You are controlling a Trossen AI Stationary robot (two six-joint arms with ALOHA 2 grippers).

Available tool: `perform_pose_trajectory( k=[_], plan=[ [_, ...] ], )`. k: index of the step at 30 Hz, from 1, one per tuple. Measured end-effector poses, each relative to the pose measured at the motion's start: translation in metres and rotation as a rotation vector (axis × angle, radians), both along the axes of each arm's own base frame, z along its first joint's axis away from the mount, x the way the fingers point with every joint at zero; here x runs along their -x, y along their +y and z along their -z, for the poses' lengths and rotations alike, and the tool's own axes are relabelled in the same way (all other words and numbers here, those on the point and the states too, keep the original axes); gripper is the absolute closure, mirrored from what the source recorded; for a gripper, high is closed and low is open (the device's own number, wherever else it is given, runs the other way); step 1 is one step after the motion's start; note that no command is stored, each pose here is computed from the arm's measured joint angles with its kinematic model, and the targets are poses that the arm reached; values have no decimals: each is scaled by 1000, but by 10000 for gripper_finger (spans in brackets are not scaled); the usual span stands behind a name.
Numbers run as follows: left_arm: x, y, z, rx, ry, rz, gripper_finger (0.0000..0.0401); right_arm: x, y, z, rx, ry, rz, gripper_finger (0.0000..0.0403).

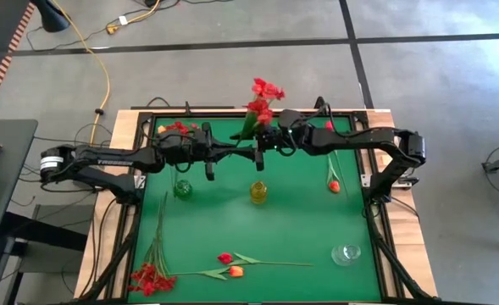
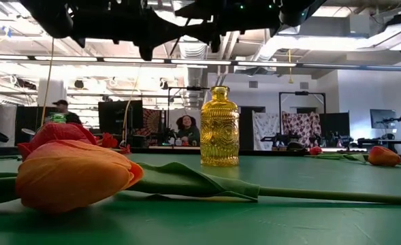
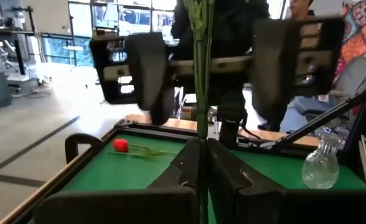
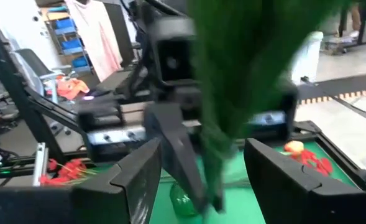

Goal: Sort flowers into vase by color
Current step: Put the top right red flowers into the yellow vase

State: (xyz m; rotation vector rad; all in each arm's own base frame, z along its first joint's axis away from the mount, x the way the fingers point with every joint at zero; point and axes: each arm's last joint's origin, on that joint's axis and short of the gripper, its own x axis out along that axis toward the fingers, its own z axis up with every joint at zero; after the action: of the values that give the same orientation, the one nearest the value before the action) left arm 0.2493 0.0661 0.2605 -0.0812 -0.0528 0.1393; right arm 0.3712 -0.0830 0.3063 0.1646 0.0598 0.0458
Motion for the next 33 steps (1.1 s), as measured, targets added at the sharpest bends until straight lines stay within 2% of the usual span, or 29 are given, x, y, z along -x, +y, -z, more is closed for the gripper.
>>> perform_pose_trajectory(
  k=[6, 9, 13, 21, 24, 28, 33],
  plan=[
    [0, 0, -1, -3, -4, 0, 401, 1, -1, 0, -1, 4, 3, 151],
    [0, 0, -1, -2, -3, -1, 401, 3, -2, -3, 1, -2, 9, 168],
    [1, 1, -1, -2, -3, -12, 401, 9, -5, -12, 18, -22, 18, 214],
    [2, 5, -3, -8, -27, -31, 401, 14, -8, -13, 44, 8, 27, 336],
    [2, 5, -3, -8, -21, -34, 400, 14, -8, -12, 42, 16, 27, 365],
    [2, 5, 1, 7, 20, -35, 381, 14, -8, -10, 39, 26, 27, 366],
    [2, 5, 7, 30, 77, -36, 334, 14, -8, -10, 36, 32, 27, 353]
  ],
)
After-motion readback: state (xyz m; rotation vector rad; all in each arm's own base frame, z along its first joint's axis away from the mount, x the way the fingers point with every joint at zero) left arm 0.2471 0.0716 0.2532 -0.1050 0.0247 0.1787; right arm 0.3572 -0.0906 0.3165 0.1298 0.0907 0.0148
